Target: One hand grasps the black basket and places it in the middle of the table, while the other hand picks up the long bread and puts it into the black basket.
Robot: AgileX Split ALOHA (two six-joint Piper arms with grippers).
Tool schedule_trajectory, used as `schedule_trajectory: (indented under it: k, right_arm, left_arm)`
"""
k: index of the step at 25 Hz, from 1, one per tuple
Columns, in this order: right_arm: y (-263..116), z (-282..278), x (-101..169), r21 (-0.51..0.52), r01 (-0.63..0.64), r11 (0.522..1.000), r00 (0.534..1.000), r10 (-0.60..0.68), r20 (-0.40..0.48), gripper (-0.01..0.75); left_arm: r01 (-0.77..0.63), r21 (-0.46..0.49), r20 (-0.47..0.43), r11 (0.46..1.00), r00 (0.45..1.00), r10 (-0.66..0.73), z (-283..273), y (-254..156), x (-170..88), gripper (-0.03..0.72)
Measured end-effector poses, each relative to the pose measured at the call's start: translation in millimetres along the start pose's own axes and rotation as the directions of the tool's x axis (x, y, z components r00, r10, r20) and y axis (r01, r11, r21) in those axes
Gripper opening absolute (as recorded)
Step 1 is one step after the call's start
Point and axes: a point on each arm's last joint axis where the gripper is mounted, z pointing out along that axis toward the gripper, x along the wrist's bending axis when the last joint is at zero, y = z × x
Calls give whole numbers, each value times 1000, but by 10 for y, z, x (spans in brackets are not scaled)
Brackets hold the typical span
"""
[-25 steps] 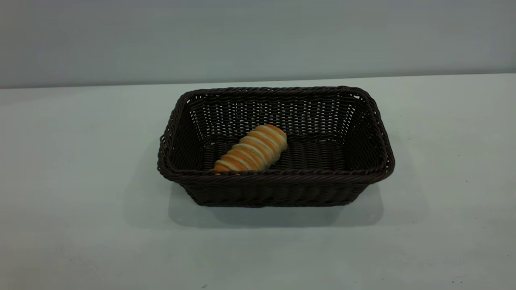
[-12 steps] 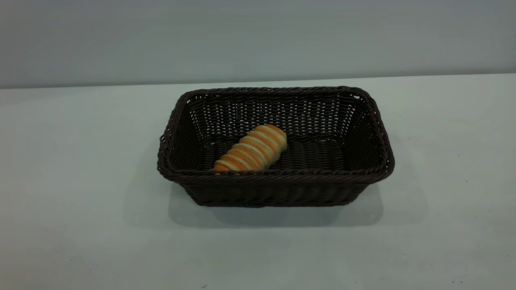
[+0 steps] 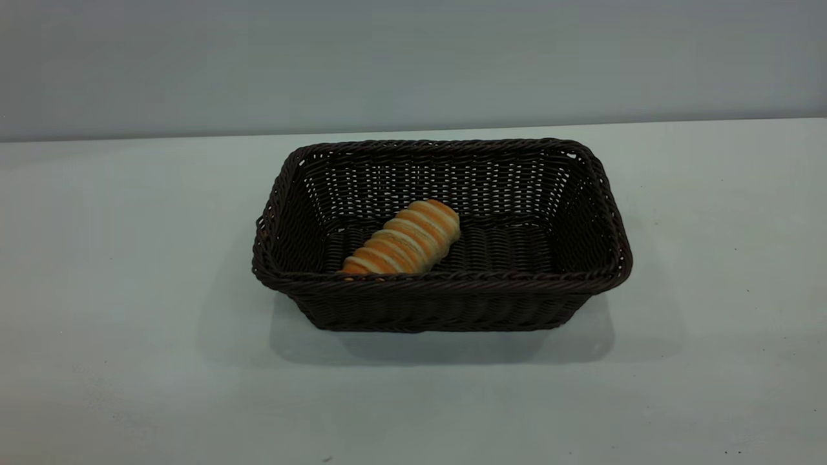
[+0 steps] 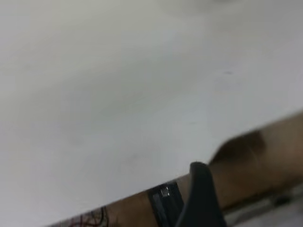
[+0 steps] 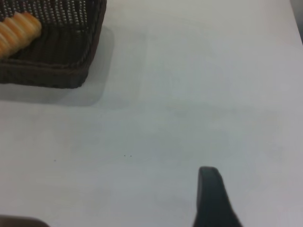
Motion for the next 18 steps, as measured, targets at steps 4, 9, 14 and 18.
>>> schedule_trajectory:
  k: [4,9,14,18]
  right_arm:
    - [0,0,0,0,0,1000,1000,0,0,472]
    - [-1,-1,0,-1,0,1000,1000,0,0,472]
    - [-1,-1,0,-1,0,1000,1000,0,0,472]
    - [-1,-1,0,-1,0,1000,1000,0,0,472]
  left_arm:
    - [136,-59,-108,989,984,-142,-62,-68,25,582]
    - [199,-161,-170,967,959,-225,-151,-179,1,582]
    - [189,-258,-178,947,955,-239,-228,-304,-42,582]
    - [193,-260,-182,946,952,-244,-230,-314,-46,582]
